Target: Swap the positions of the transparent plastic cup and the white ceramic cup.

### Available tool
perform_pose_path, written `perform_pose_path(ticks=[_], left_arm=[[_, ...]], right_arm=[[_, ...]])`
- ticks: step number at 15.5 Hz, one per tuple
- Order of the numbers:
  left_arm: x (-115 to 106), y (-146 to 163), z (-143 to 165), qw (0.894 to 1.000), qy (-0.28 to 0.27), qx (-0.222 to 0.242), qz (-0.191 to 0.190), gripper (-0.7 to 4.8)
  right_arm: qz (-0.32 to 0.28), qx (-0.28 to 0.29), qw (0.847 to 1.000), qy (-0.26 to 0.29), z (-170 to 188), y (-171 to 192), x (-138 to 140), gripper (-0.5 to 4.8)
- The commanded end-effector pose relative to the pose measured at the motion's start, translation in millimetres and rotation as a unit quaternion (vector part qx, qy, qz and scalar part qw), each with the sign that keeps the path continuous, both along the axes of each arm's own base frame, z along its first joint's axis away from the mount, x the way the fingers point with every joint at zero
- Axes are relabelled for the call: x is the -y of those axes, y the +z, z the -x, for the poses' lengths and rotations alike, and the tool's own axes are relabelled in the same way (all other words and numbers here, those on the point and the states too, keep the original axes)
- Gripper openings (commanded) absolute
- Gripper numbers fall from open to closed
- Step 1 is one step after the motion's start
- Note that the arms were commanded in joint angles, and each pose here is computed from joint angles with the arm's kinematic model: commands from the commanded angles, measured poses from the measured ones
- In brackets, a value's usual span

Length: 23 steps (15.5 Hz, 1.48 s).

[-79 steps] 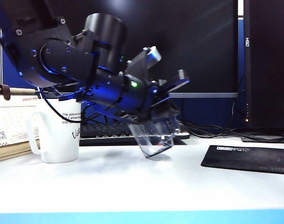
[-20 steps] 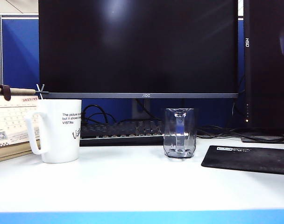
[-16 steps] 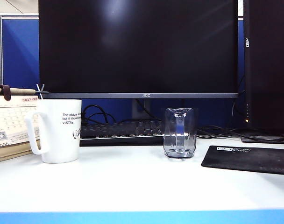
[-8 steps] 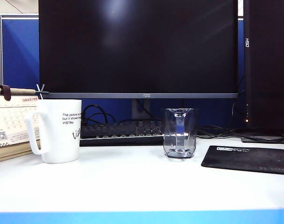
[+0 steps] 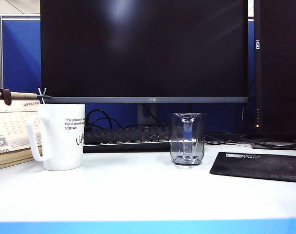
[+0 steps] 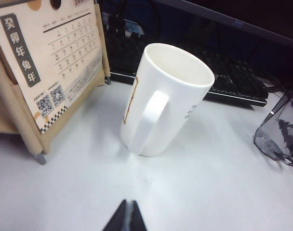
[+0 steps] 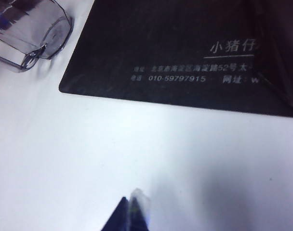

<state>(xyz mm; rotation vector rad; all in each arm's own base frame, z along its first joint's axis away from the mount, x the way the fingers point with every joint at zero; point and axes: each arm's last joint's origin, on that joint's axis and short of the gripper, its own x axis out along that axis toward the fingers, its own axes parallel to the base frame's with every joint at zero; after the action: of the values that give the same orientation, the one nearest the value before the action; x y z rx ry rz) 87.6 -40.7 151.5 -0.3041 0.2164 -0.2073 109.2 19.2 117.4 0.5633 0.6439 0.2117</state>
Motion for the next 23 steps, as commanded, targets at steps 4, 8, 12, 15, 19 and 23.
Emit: perform_pose_path(ticks=[4,8,12,15,19,23], left_arm=[[0.2,-1.7,-0.1,1.000,-0.003,-0.002,-0.003,-0.05],[0.2,-1.7,-0.1,1.000,-0.003,-0.002,-0.003,-0.05],[-0.2,-1.2,0.0,1.000,-0.002,0.002,-0.001,-0.05],[-7.4,2.4,-2.5,0.999,0.025,0.025,0.014,-0.05],[-42.5,1.7,-8.4,0.978,0.205,0.024,0.009,-0.05],[-53.7,1.7,-6.9,0.953,0.303,0.026,-0.001,-0.05]], right_arm=[[-0.003,0.006,1.000,0.001,-0.4,0.2,-0.2,-0.01],[-0.003,0.006,1.000,0.001,-0.4,0.2,-0.2,-0.01],[-0.003,0.014,1.000,-0.001,0.9,1.8,0.0,-0.01],[-0.015,0.156,0.987,-0.031,7.4,26.5,8.0,0.00],[0.003,0.300,0.948,-0.110,12.7,52.7,24.0,-0.01],[0.005,0.299,0.947,-0.121,12.7,52.4,25.0,-0.01]])
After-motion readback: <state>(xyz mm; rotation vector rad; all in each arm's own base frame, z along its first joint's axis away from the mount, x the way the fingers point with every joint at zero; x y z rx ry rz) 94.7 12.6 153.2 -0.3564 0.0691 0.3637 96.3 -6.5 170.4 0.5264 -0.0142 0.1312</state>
